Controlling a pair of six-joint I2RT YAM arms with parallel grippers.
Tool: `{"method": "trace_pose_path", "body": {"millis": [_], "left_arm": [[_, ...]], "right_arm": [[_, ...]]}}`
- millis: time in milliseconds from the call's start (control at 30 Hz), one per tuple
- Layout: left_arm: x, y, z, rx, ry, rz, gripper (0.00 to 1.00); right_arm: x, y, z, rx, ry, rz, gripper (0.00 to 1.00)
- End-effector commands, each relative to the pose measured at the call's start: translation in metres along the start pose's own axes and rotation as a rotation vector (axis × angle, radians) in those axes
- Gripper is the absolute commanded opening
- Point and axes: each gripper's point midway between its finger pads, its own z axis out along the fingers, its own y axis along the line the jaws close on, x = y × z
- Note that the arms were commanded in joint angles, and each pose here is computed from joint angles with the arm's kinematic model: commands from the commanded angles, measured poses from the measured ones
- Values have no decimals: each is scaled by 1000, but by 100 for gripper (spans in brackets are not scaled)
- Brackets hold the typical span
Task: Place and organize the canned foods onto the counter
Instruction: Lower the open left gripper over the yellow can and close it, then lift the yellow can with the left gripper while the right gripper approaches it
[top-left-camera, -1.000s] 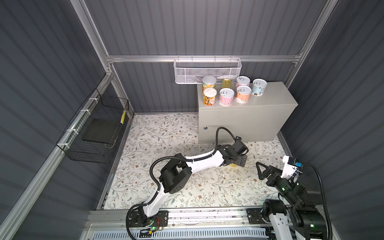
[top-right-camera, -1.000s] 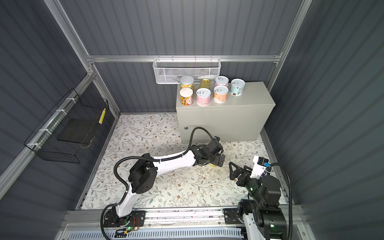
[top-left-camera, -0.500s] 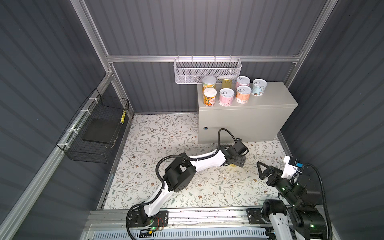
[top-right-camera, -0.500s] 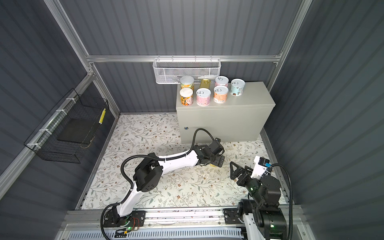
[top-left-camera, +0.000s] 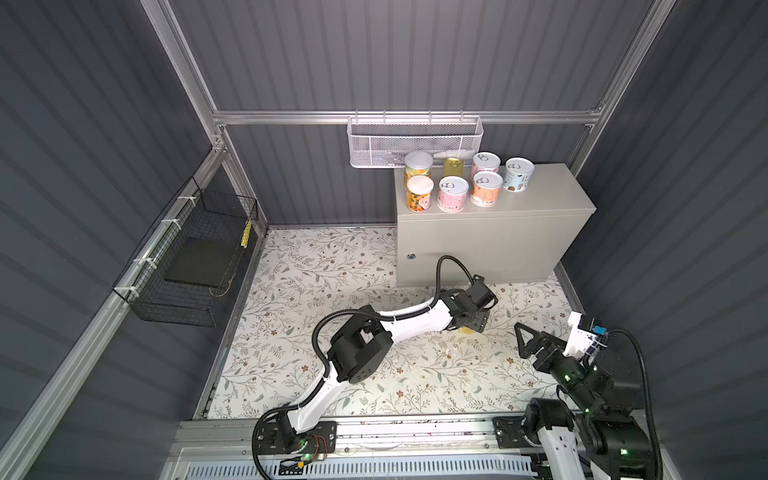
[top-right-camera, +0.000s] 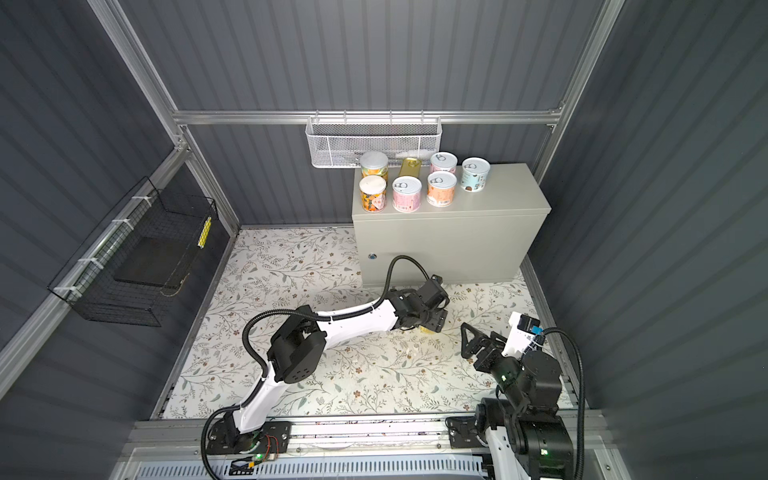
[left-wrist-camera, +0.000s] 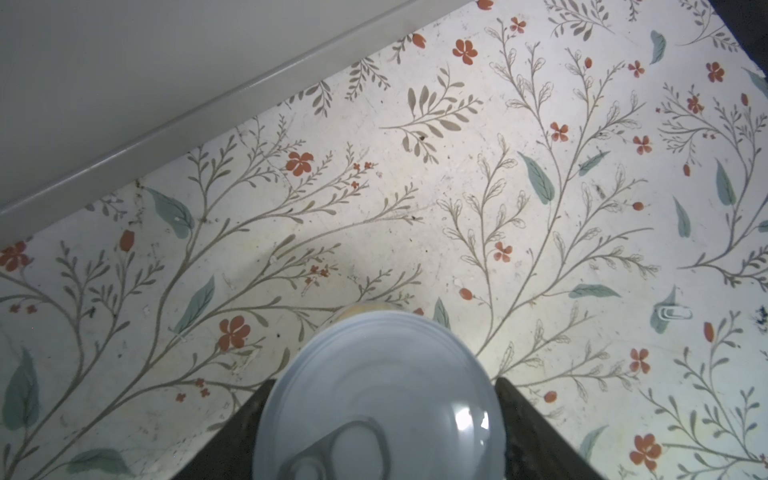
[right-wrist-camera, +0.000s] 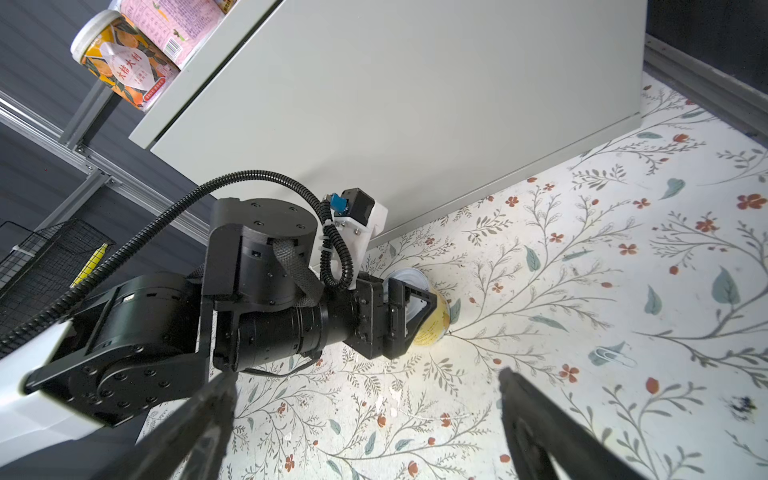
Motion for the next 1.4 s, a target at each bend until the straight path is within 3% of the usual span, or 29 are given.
{"method": "trace_pose_path", "body": {"millis": [0, 200, 467, 700, 933, 1067, 1367], "left_arm": [[-3, 3, -1, -2, -2, 10, 60], [-11, 7, -30, 40, -18, -11, 53], [-12, 41, -74, 61, -42, -101, 50], [-5, 84, -105, 0, -87, -152, 50], [20, 110, -120, -32, -63, -183, 50], [24, 115, -130, -37, -59, -187, 50], [23, 121, -143, -34, -26, -165, 50]], "right_arm": [[4, 5, 0, -30, 25, -9, 99], [-5, 18, -4, -61, 28, -87, 99], [-15, 44, -6, -148, 77, -132, 99], [-18, 65, 14, -245, 182, -45, 99], [-6, 62, 37, -226, 239, -38, 99], [6, 70, 51, -193, 261, -142, 99], [42, 102, 65, -281, 309, -289, 99]]}}
